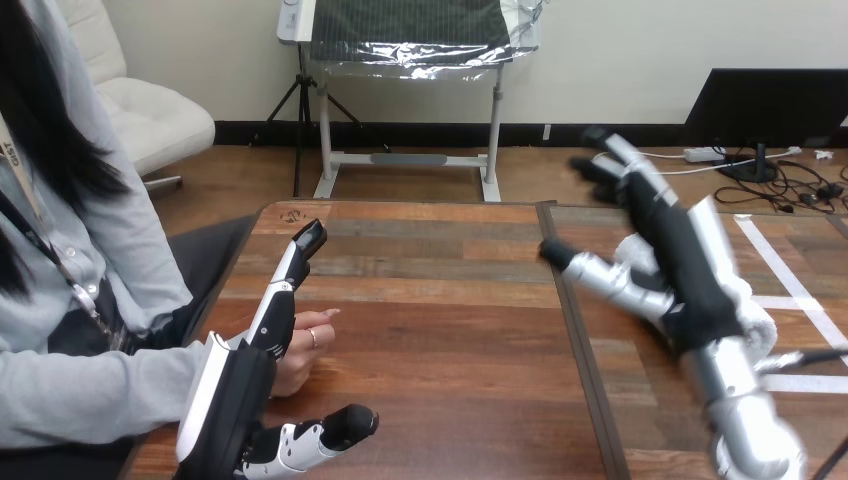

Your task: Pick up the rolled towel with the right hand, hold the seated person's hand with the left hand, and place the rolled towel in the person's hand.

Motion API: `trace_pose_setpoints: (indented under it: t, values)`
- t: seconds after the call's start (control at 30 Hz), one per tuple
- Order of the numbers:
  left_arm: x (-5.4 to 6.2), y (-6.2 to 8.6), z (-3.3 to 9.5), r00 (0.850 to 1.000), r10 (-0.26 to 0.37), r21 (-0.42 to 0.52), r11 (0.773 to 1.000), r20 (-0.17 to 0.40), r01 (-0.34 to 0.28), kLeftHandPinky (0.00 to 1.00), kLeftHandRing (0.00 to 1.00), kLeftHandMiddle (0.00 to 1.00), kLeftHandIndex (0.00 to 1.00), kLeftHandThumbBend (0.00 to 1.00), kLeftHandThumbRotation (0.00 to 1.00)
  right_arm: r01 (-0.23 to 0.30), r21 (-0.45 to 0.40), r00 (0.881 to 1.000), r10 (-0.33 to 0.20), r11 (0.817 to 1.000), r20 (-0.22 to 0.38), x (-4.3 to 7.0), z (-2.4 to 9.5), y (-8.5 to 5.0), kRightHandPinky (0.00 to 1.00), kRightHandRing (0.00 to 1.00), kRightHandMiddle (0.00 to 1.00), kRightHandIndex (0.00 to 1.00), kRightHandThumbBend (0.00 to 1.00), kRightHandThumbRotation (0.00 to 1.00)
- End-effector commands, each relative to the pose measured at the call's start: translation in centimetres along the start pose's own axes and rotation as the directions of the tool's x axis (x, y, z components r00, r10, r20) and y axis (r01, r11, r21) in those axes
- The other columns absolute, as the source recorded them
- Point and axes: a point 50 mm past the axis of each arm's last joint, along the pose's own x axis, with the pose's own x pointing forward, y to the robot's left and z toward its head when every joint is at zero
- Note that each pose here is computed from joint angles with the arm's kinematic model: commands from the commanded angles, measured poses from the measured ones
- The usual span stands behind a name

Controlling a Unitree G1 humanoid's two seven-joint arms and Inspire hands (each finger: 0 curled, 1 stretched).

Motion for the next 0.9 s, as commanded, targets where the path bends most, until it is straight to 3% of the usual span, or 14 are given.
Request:
trace_pose_setpoints:
  t: [0.0,0.53,0.87]
  values:
    - [1.9,-0.1,0.6,0.996,0.008,-0.009,1.000,0.094,-0.008,1.00,1.00,0.98,0.97,1.00,0.75,0.083,-0.093,0.989,-0.070,0.992,0.133,4.2,3.8,-2.5,0.88,0.88,0.87,0.91,0.97,0.49]
    - [1.8,-0.4,0.6,0.996,0.016,-0.032,0.999,0.093,-0.013,1.00,1.00,0.98,0.97,1.00,0.73,0.119,-0.233,0.993,-0.121,0.965,0.010,7.4,5.1,-5.6,0.91,0.93,0.91,0.93,1.00,0.45]
    - [1.7,-0.6,0.6,0.996,0.013,-0.031,0.999,0.092,-0.010,1.00,1.00,0.99,0.98,1.00,0.74,0.122,-0.338,0.984,-0.159,0.933,-0.085,9.5,5.2,-7.3,0.86,0.91,0.93,0.94,1.00,0.47]
